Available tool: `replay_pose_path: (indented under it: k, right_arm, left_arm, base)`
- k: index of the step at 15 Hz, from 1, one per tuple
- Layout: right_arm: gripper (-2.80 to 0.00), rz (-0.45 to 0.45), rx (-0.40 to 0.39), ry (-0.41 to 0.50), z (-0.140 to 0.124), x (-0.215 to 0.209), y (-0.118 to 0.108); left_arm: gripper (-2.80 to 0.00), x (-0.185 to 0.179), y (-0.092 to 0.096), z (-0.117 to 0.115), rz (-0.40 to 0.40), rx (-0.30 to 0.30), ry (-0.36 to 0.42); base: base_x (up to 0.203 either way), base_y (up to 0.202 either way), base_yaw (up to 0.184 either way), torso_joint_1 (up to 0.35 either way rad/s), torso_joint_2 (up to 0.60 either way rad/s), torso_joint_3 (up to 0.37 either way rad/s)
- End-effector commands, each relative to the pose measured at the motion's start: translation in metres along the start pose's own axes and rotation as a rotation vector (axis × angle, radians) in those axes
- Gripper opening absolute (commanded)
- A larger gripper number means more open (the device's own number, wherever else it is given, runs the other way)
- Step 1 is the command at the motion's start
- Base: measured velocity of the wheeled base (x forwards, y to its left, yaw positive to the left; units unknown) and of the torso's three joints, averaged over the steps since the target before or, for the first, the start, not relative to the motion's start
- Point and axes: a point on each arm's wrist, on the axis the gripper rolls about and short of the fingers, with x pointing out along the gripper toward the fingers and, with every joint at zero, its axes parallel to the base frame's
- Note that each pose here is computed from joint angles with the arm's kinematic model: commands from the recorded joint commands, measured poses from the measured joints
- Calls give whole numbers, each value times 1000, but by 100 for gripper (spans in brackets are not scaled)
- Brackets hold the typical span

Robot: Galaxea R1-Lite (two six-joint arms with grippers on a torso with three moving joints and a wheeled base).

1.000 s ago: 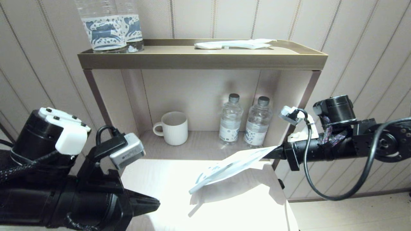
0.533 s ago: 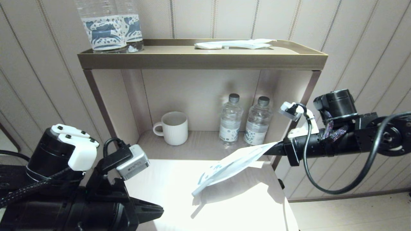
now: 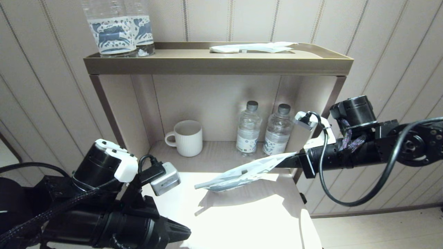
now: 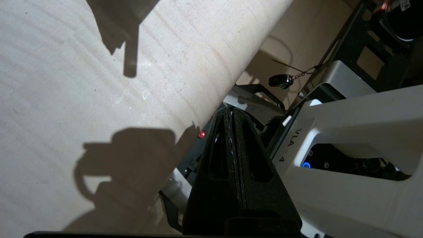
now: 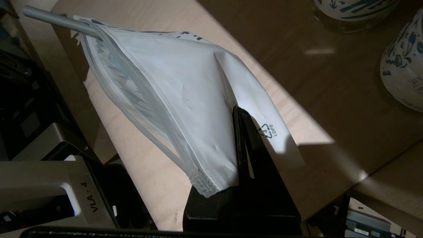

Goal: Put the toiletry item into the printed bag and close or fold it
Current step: Place the toothbrush in the storage bag

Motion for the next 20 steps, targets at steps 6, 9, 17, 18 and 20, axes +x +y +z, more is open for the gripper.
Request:
replay_pose_path:
  k: [6,9,17,18,20]
  right_arm:
    - [-280,4,-7,-5,1,-1,1]
    - [-280,5,-7,-7,1,-3,2]
    - [-280,9,-15,-3,-1,-3,4]
    - [-280,9,-15,-3,-1,-3,4]
    - [-280,10,-16,-2,-1,-3,4]
  left_arm:
    - [0,31,14,-17,35,27,-61]
    - [0,40,18,-16,35,21,-50]
    - [0,81,37,16,27,42,-101]
    - [0,81,38,23,29,49,-120]
    - [0,81,39,34,33,59,-152]
  base:
    - [0,0,0,0,0,0]
    - [0,0,0,0,0,0]
    - [0,0,0,0,0,0]
    - [0,0,0,0,0,0]
    - [0,0,0,0,0,0]
